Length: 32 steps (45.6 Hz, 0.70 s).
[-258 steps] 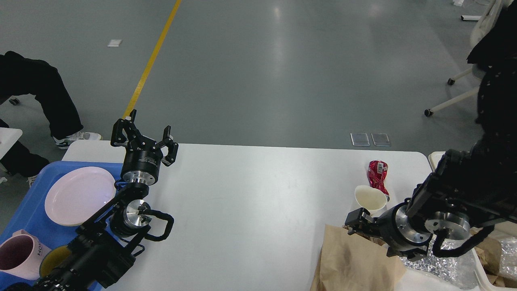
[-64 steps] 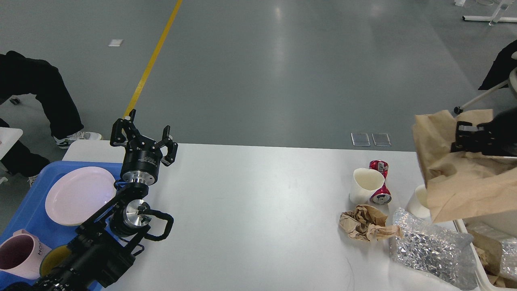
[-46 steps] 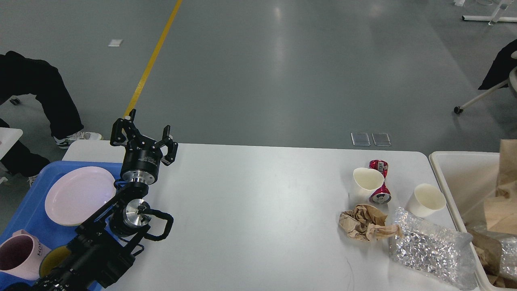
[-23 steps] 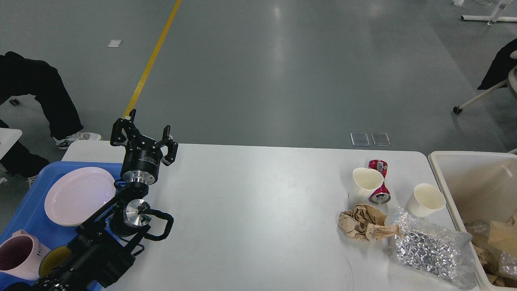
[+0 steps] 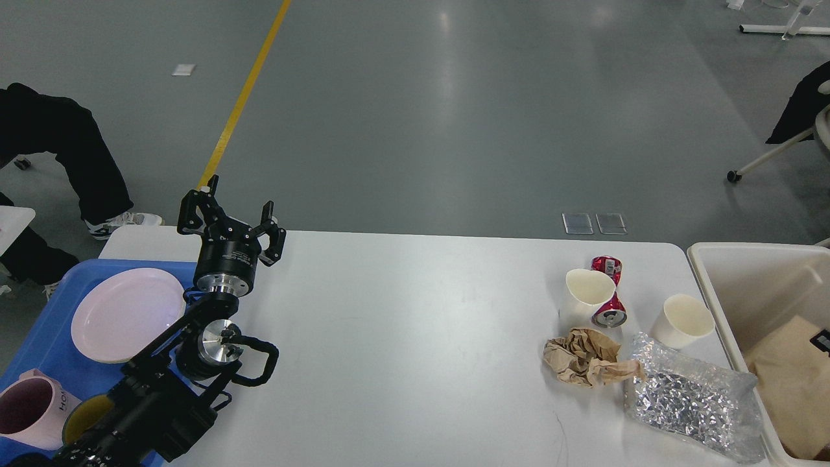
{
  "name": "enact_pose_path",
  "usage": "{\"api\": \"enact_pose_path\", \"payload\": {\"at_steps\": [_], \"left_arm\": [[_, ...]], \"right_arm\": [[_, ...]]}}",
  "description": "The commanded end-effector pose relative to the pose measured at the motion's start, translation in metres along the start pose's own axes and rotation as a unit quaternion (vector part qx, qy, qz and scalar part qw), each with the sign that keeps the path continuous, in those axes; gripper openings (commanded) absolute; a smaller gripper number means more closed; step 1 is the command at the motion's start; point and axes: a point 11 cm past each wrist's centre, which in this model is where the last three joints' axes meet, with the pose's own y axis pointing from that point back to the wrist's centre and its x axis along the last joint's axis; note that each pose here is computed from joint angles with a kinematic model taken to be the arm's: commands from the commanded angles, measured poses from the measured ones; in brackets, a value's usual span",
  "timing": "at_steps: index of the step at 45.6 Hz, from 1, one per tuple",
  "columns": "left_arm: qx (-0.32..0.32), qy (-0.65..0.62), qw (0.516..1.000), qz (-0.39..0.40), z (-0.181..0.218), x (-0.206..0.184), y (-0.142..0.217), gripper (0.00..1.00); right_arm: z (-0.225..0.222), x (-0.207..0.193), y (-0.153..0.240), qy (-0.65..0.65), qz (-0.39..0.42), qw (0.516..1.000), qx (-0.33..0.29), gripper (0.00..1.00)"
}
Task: Tidy desktop
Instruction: 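Withdraw the right gripper up out of the white bin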
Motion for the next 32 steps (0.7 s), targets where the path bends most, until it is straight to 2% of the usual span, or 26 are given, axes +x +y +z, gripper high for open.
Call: {"api": "enact_pose_path", "payload": {"at_steps": [1,19,24,32], "left_arm": [[0.000,0.000,1.000,0.000,0.000,0.000,0.000,0.96],[0.000,0.000,1.000,0.000,0.000,0.000,0.000,0.96],[0.000,0.000,1.000,0.000,0.000,0.000,0.000,0.96],[0.000,0.000,1.000,0.000,0.000,0.000,0.000,0.96]], "right_arm": [[-0.028,0.019,-0.003,-0.022,-0.024,0.999,0.025,1.00],[-0.125,0.090,0.009,0.023,-0.047,0.994,0.097,1.00],[-0.145,0.099,0.032,0.031,-0.103,0.989,0.104,1.00],[-0.200,0.099,0.082,0.128,-0.164,0.964,0.166,1.00]]}}
